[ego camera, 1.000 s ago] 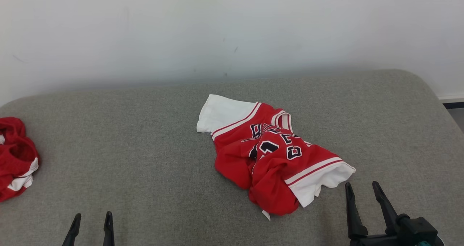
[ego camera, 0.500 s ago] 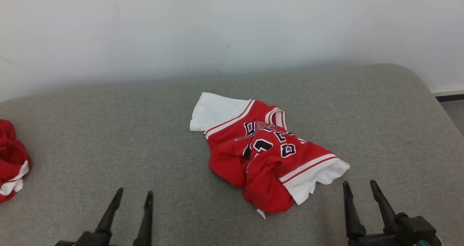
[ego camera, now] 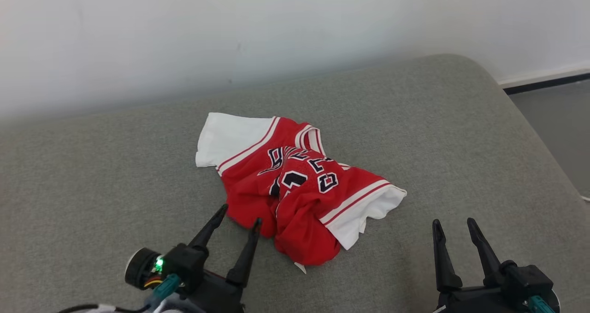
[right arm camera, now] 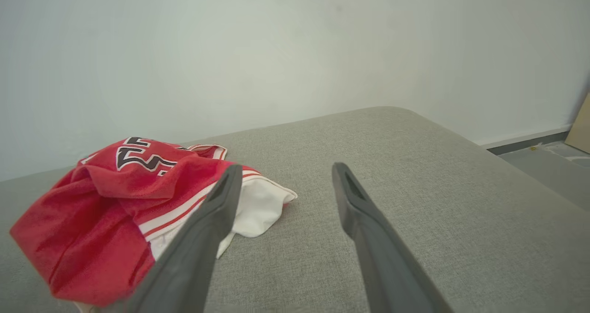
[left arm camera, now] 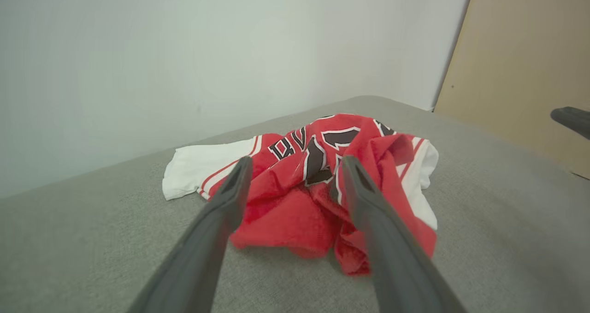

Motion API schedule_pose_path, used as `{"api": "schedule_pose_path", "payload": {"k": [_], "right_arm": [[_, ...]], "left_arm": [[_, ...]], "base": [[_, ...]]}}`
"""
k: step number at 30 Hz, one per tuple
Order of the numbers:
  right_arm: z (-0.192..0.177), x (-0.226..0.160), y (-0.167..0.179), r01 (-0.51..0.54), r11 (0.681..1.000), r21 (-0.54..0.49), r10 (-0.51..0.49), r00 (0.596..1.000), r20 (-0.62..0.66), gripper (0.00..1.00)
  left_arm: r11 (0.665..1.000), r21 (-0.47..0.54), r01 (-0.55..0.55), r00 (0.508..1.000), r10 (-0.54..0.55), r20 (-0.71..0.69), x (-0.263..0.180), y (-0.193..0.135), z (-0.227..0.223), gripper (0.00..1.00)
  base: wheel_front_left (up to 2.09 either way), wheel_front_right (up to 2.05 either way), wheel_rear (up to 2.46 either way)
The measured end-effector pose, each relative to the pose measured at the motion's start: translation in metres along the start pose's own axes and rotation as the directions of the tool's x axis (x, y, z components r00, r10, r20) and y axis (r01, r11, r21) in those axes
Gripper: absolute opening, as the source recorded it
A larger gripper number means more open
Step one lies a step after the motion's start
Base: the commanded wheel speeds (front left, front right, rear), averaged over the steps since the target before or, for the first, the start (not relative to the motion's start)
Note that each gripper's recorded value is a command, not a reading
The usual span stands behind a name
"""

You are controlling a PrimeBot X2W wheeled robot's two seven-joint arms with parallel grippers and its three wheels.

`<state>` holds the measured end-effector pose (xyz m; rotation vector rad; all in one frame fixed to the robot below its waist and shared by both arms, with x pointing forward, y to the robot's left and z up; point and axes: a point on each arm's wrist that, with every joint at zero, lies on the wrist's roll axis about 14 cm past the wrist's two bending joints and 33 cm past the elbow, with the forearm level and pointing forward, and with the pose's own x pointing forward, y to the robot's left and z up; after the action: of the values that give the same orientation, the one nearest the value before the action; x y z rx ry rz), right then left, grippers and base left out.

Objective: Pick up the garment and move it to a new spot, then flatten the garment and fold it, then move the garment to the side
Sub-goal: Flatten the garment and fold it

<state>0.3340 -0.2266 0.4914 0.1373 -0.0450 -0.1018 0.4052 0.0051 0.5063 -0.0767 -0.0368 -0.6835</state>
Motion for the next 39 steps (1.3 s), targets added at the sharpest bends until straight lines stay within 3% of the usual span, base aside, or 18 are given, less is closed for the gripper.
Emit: {"api": "schedule_pose_path", "payload": {"k": [10,15,16,17,18,25,32,39], "right_arm": [[-0.006,-0.002,-0.021,0.068,0.998,-0.002,-0.068,0.997,-0.023,1.00],[-0.010,-0.001,-0.024,0.079,0.997,-0.005,-0.079,0.996,-0.038,1.00],[-0.010,-0.001,-0.023,0.078,0.997,-0.004,-0.078,0.996,-0.037,1.00],[-0.009,-0.001,-0.023,0.075,0.997,-0.003,-0.075,0.997,-0.036,1.00],[-0.009,0.000,-0.022,0.073,0.997,-0.003,-0.073,0.997,-0.034,1.00],[-0.008,0.008,-0.011,0.039,0.999,0.014,-0.038,0.999,-0.026,1.00],[-0.015,0.015,0.009,-0.020,0.999,0.047,0.022,0.999,-0.040,1.00],[-0.014,0.017,0.021,-0.055,0.997,0.054,0.057,0.998,-0.036,1.00]], "left_arm": [[0.977,-0.096,0.192,0.967,-0.204,-0.150,0.020,-0.060,-0.055,1.00],[0.970,-0.142,0.199,0.952,-0.226,-0.206,0.021,-0.069,-0.074,1.00],[0.970,-0.143,0.195,0.953,-0.222,-0.206,0.022,-0.069,-0.074,0.55],[0.972,-0.144,0.187,0.956,-0.213,-0.202,0.023,-0.067,-0.072,0.32],[0.974,-0.142,0.177,0.959,-0.203,-0.199,0.024,-0.064,-0.071,0.00],[0.998,-0.028,0.058,0.993,-0.060,-0.104,0.028,-0.009,-0.033,0.00],[0.990,0.134,-0.036,0.998,0.043,-0.050,0.005,0.040,-0.005,0.00],[0.981,0.179,-0.069,0.990,0.090,-0.113,-0.029,0.049,-0.013,0.00]], "base": [[0.00,0.00,0.00],[0.00,0.00,0.00],[0.00,0.00,0.00],[0.00,0.00,0.00],[0.00,0.00,0.00],[0.00,0.00,0.00],[0.00,0.00,0.00],[0.00,0.00,0.00]]}}
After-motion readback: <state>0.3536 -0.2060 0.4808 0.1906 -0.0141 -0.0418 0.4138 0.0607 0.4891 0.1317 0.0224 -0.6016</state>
